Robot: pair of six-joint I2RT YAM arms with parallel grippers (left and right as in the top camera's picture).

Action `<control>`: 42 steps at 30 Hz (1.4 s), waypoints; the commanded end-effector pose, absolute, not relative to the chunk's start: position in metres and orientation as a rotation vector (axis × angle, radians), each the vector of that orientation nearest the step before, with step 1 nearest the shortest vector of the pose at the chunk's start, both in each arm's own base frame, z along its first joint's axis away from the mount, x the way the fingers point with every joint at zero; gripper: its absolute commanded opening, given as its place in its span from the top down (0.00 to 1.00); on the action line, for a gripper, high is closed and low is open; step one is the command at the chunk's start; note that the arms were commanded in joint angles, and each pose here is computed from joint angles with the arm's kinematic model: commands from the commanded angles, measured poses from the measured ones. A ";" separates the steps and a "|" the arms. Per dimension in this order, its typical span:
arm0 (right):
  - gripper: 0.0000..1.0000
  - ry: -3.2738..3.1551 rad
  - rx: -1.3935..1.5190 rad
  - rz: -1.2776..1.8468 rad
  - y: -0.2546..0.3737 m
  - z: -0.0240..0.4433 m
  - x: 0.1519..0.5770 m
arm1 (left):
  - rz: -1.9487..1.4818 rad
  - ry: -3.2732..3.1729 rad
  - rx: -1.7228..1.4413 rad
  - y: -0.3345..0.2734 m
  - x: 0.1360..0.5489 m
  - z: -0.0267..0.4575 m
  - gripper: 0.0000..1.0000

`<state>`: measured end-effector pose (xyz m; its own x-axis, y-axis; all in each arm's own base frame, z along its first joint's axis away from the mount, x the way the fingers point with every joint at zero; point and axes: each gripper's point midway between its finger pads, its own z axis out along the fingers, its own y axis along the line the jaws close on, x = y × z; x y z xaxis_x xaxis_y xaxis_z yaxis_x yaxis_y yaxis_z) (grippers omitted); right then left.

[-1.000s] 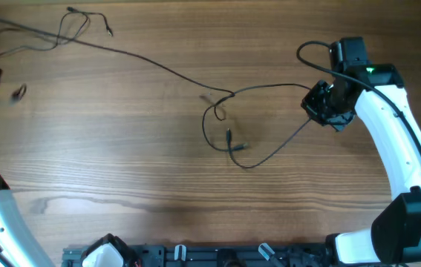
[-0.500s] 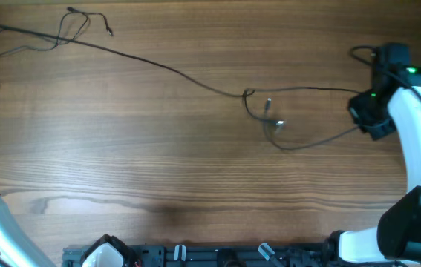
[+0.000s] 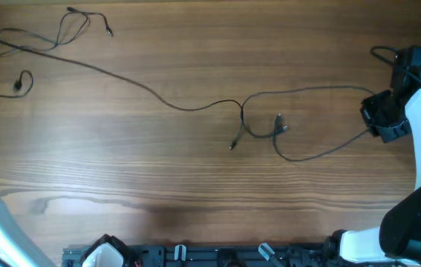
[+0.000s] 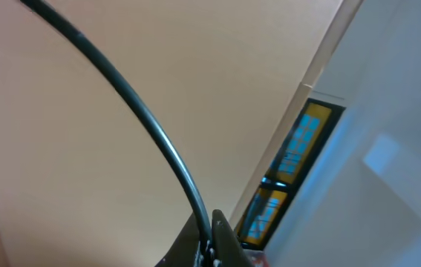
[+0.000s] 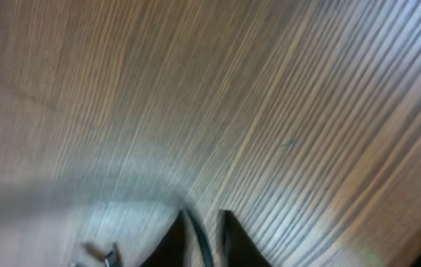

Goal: Untangle cables

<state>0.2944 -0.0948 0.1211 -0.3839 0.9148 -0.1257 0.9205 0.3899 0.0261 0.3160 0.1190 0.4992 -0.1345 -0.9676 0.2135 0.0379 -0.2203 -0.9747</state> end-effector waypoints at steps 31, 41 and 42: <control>0.00 2.632 -0.486 0.926 0.226 0.171 0.328 | -1.016 2.005 -1.200 -0.028 0.375 0.326 0.96; 0.00 2.335 -0.677 1.080 0.325 0.213 0.321 | -1.488 1.804 -0.976 -0.070 0.367 0.440 0.96; 0.00 2.304 -0.685 1.098 0.333 0.218 0.319 | -1.507 1.787 -0.964 -0.071 0.364 0.451 0.96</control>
<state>0.3279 0.3093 0.2109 -0.7714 -0.2238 -0.5957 -0.5908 0.5999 0.5396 0.3883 -0.0517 0.3856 -0.4915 -0.8702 -0.0332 -0.2619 0.1840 -0.9474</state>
